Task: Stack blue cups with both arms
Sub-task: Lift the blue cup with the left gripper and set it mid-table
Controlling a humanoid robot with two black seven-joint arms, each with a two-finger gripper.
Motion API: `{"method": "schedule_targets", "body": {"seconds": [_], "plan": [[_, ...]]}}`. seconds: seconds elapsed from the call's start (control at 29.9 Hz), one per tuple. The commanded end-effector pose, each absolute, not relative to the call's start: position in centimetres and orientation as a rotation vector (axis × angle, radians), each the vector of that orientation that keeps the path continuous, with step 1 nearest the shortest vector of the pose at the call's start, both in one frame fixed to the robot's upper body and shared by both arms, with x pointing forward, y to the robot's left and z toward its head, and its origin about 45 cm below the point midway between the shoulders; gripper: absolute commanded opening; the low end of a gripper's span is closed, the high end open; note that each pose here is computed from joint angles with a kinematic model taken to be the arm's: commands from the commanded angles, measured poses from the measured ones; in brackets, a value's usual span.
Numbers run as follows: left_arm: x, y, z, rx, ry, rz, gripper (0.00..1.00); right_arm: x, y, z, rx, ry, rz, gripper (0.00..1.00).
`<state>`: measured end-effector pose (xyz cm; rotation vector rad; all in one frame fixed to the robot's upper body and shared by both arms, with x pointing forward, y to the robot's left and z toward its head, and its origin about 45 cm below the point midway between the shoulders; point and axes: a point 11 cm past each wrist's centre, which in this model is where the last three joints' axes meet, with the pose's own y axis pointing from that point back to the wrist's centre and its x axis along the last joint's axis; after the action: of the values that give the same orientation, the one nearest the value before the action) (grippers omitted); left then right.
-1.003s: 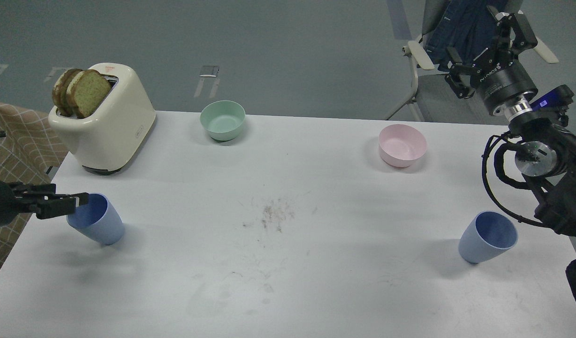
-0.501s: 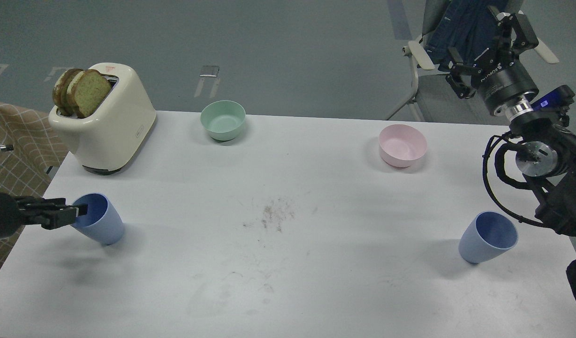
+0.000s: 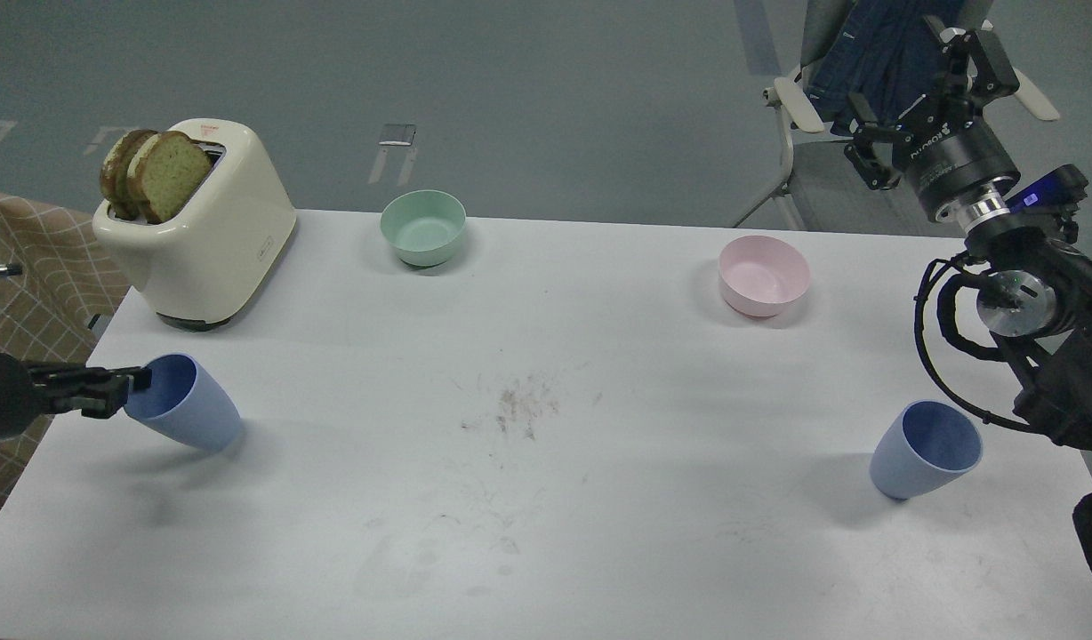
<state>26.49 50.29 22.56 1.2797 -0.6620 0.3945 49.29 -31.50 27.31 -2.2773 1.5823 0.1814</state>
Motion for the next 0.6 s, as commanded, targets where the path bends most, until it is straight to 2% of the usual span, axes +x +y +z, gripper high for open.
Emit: {"method": "schedule_targets", "body": {"seconds": [0.0,0.13,0.23,0.43,0.57], "plan": [[29.6,48.8,26.2,1.240,-0.785,0.434,0.00,49.5,-31.5,27.9,-2.277,1.575,0.167,1.00],[32.9,46.3,30.3,1.214,-0.964,0.409,0.00,50.2,-30.9,29.9,-2.275,1.544,0.125,1.00],[36.3,40.6,31.8,1.133,-1.106,0.309,0.00,51.0,-30.0,32.4,-2.273,1.501,0.078,1.00],[39.2,31.0,31.0,0.992,-1.177,0.133,0.00,52.1,-27.5,36.5,-2.291,1.411,0.000,1.00],[39.5,25.4,29.2,0.912,-1.216,0.027,0.00,52.4,-25.8,38.1,-2.353,1.371,-0.056,1.00]]}}
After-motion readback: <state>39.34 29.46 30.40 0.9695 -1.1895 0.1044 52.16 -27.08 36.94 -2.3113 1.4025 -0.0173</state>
